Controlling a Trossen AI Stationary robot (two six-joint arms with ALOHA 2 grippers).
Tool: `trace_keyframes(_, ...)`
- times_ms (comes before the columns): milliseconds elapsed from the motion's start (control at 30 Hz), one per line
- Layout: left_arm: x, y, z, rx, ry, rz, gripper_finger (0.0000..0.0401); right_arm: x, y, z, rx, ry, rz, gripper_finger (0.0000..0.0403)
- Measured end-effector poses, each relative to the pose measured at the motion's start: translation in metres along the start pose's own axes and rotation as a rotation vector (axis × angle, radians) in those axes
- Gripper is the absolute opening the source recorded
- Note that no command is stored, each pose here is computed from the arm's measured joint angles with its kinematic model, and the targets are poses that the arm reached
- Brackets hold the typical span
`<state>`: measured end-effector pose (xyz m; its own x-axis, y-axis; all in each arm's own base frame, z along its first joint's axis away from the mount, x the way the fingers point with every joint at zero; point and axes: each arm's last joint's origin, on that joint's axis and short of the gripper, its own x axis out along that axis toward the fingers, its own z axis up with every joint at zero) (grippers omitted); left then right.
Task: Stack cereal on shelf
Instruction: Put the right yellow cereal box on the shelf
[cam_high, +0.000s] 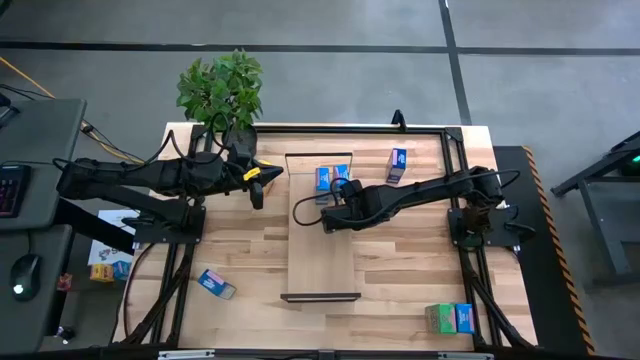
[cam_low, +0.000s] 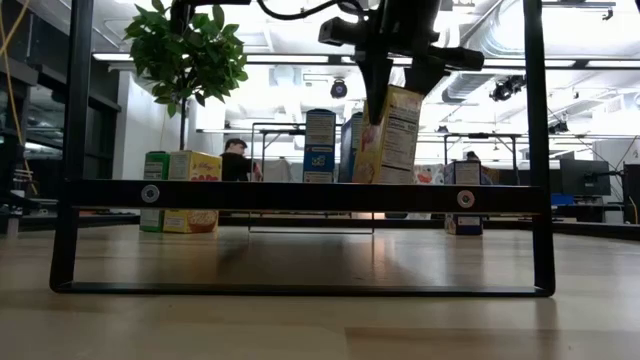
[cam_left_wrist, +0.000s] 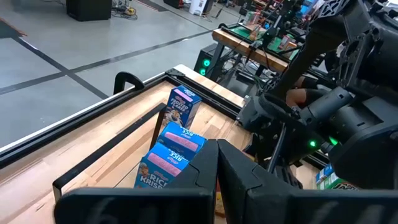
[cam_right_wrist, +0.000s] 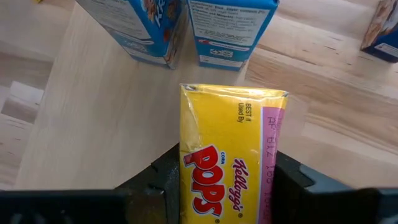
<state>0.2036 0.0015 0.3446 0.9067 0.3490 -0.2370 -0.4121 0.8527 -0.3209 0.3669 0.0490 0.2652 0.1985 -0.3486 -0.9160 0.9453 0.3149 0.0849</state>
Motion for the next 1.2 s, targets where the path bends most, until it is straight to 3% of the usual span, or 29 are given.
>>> trace_keyframes(333,0.000,0.000,0.001,0.012,-0.011,-0.005,0.0000,0.001,0.002,0.003,-0.079,0.007,0.026,0.0149)
trace_keyframes(533,0.000,-0.001,0.001,0.012,-0.012,-0.005,0.0000,0.002,0.002,0.005,0.018,0.005,0.030,0.0153)
trace_keyframes(967,0.000,-0.001,0.001,0.020,-0.012,-0.006,0.0000,0.004,0.003,0.009,0.033,-0.004,0.034,0.0259)
trace_keyframes(1200,0.000,-0.001,0.001,0.020,-0.012,-0.005,0.0000,-0.002,0.005,0.017,0.038,0.010,0.069,0.0277)
